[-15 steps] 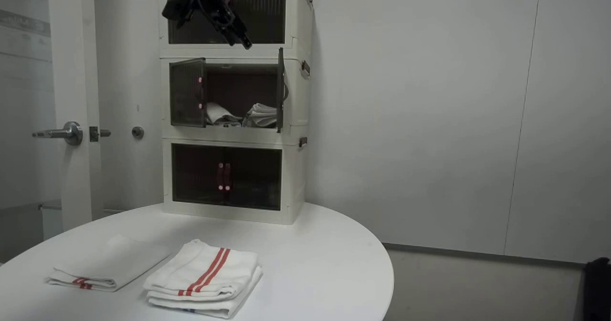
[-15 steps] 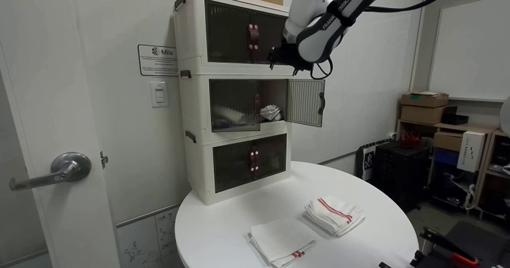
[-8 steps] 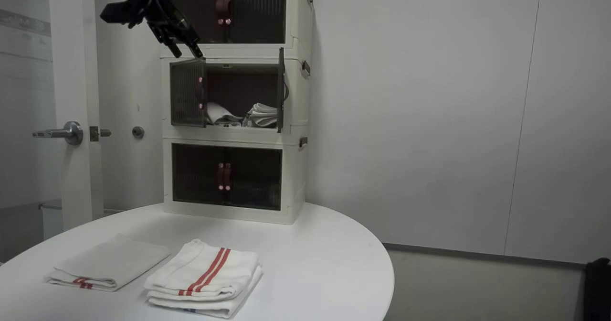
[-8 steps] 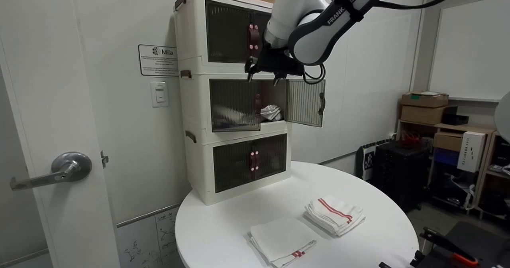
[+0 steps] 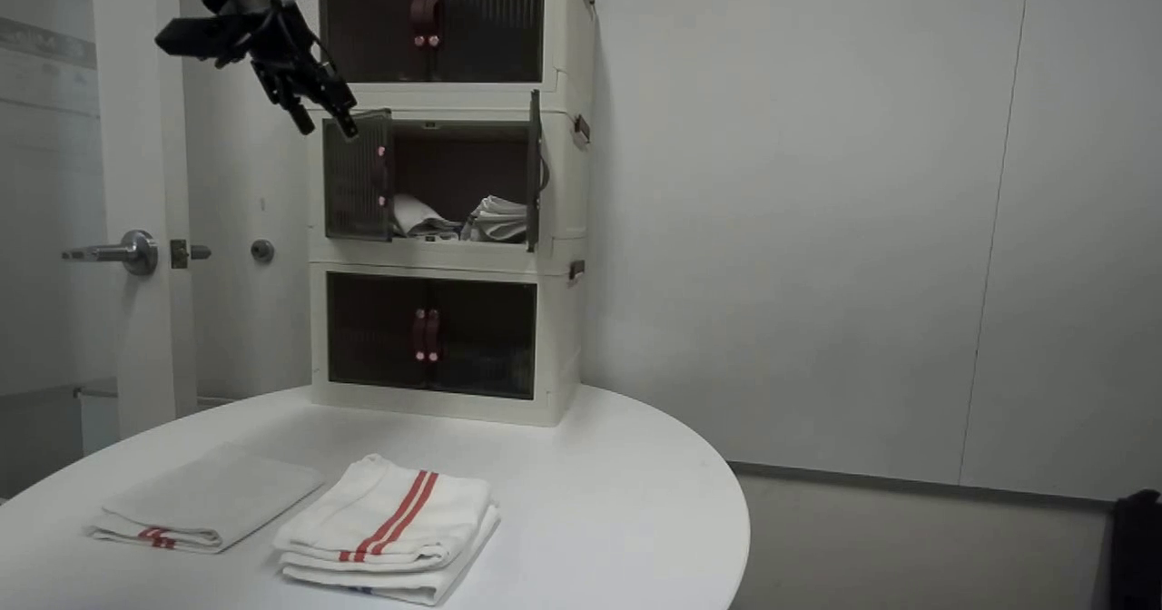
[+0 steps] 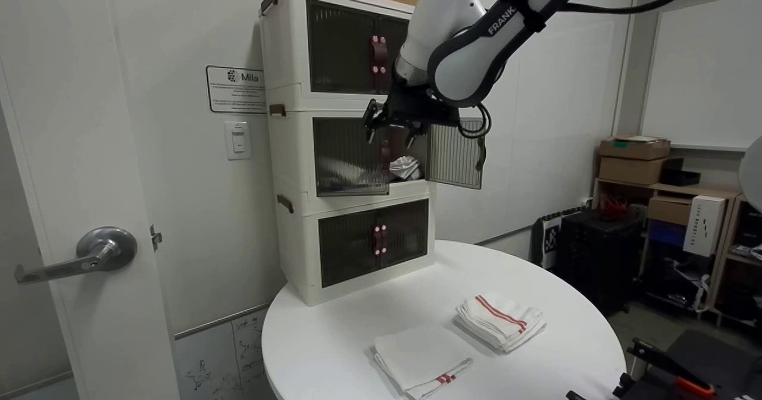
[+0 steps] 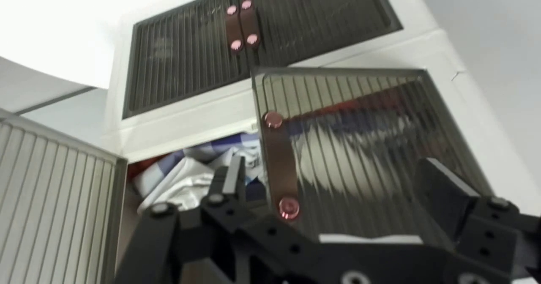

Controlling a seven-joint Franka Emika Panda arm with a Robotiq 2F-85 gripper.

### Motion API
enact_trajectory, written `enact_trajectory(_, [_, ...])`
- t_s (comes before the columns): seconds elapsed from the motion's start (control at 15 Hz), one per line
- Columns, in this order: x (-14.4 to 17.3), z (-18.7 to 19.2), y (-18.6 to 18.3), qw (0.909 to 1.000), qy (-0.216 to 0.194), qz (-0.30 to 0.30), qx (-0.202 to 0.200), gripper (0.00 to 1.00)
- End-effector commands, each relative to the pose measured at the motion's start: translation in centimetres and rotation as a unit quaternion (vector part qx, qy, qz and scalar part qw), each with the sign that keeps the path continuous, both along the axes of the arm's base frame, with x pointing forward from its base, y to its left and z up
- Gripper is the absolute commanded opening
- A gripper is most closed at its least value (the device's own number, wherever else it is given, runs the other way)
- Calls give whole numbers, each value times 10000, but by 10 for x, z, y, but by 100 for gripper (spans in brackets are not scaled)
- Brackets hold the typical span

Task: Pick up the white and blue towel from the table and put it in the open cabinet

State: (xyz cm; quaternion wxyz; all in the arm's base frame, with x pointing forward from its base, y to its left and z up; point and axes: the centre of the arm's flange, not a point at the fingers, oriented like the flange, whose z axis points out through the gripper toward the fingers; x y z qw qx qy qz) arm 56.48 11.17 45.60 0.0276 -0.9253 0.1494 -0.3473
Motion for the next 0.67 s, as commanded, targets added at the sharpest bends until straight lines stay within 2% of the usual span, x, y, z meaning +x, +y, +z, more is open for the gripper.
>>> enact_trajectory(0.0, [-10,-8,-8,9957,507,649,422,100])
enact_trajectory(0.2, [-39,19,-12,9882,1055,1041,390,100])
enact_trajectory(0.27, [-48,34,-14,9848,1358,1060,207,100])
enact_trajectory(0.47, [-71,64,-15,9755,2086,649,-261,100])
enact_trajectory(0.6, [-75,73,-21,9649,2544,392,-520,100])
